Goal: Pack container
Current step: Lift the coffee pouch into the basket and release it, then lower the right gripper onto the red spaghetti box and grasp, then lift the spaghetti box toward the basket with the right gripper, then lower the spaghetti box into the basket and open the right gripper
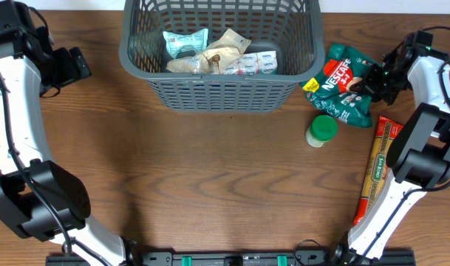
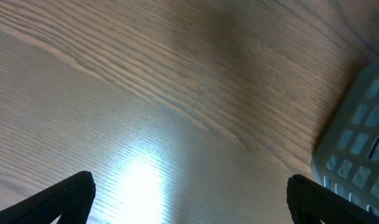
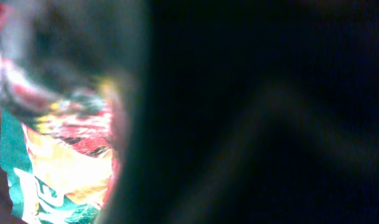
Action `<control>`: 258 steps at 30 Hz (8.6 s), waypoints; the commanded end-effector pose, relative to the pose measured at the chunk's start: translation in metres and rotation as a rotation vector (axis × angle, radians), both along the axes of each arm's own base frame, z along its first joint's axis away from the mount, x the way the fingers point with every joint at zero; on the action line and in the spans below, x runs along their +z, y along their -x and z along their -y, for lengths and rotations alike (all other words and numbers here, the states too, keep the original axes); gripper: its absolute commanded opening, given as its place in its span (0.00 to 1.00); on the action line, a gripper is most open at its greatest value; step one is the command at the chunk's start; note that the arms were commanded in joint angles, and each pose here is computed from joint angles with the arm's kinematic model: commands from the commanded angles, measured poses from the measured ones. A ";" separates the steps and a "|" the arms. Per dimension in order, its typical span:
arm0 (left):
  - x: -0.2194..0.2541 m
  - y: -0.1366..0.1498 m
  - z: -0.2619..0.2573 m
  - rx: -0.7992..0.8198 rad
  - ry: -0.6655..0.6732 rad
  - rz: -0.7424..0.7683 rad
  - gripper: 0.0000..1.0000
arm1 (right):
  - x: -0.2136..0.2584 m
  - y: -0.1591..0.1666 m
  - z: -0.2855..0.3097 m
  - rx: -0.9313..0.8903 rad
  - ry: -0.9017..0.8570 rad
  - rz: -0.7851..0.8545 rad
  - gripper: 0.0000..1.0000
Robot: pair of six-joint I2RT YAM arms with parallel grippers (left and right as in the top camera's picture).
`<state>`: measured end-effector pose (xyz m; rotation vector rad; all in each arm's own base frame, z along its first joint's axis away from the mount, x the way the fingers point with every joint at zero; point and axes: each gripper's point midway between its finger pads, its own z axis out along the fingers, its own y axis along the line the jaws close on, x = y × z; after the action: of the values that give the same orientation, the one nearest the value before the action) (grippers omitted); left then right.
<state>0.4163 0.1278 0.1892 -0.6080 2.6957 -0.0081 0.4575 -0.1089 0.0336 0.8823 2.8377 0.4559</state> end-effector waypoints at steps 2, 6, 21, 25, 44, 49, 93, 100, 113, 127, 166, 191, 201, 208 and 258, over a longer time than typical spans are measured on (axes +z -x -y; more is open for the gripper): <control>-0.001 0.002 -0.001 -0.010 0.000 -0.007 0.98 | 0.027 0.010 -0.004 0.035 0.076 0.014 0.01; -0.001 0.002 -0.001 -0.026 -0.006 -0.009 0.99 | 0.099 0.006 0.008 0.016 0.187 0.157 0.01; -0.001 0.002 -0.001 -0.031 -0.008 -0.009 0.99 | 0.369 0.036 -0.001 -0.022 0.560 0.861 0.01; -0.001 0.002 0.002 -0.036 -0.007 -0.012 0.99 | 0.419 0.023 -0.049 0.173 0.626 1.087 0.01; -0.002 0.001 0.014 -0.089 -0.014 -0.023 0.99 | 0.413 -0.017 -0.263 0.983 0.603 1.395 0.01; -0.002 0.001 0.014 -0.089 -0.014 -0.023 0.99 | 0.370 -0.028 -0.298 1.156 0.609 1.343 0.01; -0.002 0.001 0.014 -0.089 -0.014 -0.023 0.99 | 0.301 -0.059 -0.291 1.068 0.579 1.027 0.99; -0.002 0.001 0.014 -0.089 -0.014 -0.023 0.99 | 0.387 -0.040 -0.187 0.373 0.567 0.920 0.99; -0.002 0.001 0.014 -0.089 -0.013 -0.023 0.99 | 0.318 0.108 0.007 -0.218 0.469 0.248 0.99; -0.002 0.001 0.014 -0.089 -0.013 -0.023 0.99 | 0.267 0.223 0.040 -0.332 0.403 0.005 0.99; -0.002 0.001 0.014 -0.089 -0.014 -0.024 0.99 | -0.030 0.235 0.042 -0.108 0.380 -0.091 0.99; -0.002 0.001 0.014 -0.089 -0.014 -0.023 0.99 | -0.054 0.204 0.017 -0.120 0.168 -0.012 0.02; -0.002 0.001 0.014 -0.089 -0.014 -0.023 0.99 | 0.058 0.124 0.010 -0.037 0.125 0.230 0.01; -0.002 0.001 0.014 -0.089 -0.014 -0.023 0.99 | 0.199 0.072 0.004 0.047 0.247 0.443 0.01; -0.002 0.001 0.014 -0.089 -0.013 -0.024 0.99 | 0.306 -0.024 -0.408 1.599 0.585 1.151 0.01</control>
<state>0.4162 0.1130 0.1876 -0.5024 2.7355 -0.0108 0.4871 0.2884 0.3215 -1.3466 1.7982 0.0500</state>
